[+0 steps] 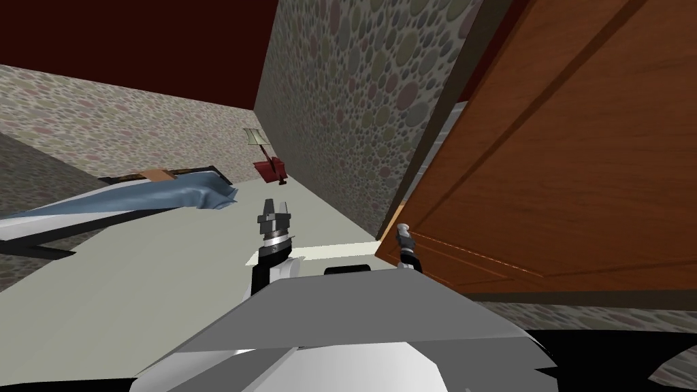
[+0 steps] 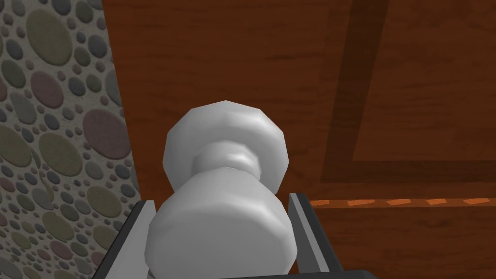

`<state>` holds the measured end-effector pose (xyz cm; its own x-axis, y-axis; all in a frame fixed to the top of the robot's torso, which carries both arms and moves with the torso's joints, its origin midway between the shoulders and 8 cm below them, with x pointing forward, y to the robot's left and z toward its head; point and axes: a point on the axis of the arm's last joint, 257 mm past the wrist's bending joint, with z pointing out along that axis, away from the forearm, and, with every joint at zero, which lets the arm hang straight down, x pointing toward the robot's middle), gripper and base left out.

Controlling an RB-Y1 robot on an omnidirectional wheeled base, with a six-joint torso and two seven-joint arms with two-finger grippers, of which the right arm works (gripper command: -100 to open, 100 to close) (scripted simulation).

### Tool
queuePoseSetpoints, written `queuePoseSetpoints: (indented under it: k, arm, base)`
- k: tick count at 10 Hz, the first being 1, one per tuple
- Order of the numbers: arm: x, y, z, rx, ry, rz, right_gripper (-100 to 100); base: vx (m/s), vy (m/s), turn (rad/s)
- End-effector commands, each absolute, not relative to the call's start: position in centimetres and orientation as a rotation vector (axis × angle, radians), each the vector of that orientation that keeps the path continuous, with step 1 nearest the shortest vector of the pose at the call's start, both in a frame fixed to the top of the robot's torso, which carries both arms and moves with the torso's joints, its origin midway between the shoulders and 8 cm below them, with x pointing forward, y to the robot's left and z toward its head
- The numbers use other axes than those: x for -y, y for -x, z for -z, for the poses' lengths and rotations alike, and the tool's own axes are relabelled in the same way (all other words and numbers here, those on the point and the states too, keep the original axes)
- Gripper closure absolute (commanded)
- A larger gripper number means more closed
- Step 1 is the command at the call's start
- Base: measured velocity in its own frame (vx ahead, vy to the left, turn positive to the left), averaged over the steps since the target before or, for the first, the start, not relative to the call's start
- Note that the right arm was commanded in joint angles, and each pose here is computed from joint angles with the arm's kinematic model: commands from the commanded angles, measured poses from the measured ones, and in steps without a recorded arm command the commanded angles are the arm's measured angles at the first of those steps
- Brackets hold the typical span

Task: Pull the door open

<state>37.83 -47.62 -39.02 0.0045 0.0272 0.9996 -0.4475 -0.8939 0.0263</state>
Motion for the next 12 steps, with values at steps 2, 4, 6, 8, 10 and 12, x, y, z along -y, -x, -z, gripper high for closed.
queuePoseSetpoints:
  k: [2, 4, 6, 8, 10, 12]
  arm:
    - [46.5, -37.9, 39.2, 0.408, -1.982, -1.979, 100]
    - [45.5, -38.0, 39.2, 0.378, -2.007, -2.008, 100]
    - [44.7, -38.1, 39.2, 0.354, -2.030, -2.031, 100]
    - [44.8, -38.0, 39.3, 0.349, -2.034, -2.026, 100]
    - [44.1, -37.6, 39.4, 0.315, -2.057, -2.047, 100]
    - [43.5, -37.3, 39.3, 0.278, -2.075, -2.072, 100]
  base:
    - [-0.231, 0.008, 0.074]
    - [-0.250, 0.003, 0.091]
    - [-0.223, 0.001, 0.067]
    - [-0.176, -0.003, 0.041]
    - [-0.199, -0.045, 0.094]
    - [-0.231, -0.031, 0.124]
